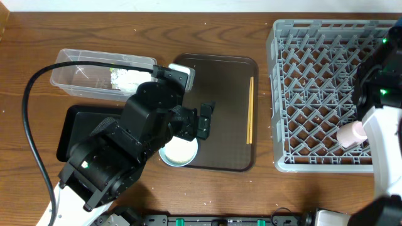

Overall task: Sort waste into correct bins and load items into the dishwasher rack
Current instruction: 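Carry the plate right and stand it upright in the dish rack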

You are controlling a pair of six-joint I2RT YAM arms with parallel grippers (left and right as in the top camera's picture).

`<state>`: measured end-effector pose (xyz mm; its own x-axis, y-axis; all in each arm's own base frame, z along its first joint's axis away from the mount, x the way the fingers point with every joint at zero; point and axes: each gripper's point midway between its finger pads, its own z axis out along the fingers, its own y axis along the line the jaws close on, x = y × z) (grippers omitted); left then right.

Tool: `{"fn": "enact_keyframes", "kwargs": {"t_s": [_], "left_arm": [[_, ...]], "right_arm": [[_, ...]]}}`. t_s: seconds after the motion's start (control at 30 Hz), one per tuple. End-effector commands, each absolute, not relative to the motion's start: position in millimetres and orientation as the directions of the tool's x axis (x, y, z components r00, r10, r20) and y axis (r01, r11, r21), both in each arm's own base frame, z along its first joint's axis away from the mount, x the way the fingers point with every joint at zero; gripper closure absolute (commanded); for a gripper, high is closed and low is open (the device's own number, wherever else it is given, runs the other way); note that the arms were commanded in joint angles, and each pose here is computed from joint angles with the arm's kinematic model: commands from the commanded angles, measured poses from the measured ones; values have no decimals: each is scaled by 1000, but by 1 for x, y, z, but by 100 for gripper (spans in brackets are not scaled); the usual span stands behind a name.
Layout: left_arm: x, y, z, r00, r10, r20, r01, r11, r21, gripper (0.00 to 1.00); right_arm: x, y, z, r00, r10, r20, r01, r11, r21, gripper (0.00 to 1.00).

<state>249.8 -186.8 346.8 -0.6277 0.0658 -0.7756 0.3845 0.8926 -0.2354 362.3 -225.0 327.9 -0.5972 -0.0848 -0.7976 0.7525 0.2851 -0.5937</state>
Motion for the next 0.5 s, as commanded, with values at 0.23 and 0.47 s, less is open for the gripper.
{"fn": "enact_keyframes", "kwargs": {"t_s": [0.23,0.47], "left_arm": [[244,-183,348,-634,75,-770,385,894,-229,2],[246,-184,343,-646,86,-759,382,897,-224,2]], "right_arm": [[417,-239,266,-848,-238,-474,401,297,-867,99],[437,-236,216,-912,-275,-304,222,293,-930,99]]}}
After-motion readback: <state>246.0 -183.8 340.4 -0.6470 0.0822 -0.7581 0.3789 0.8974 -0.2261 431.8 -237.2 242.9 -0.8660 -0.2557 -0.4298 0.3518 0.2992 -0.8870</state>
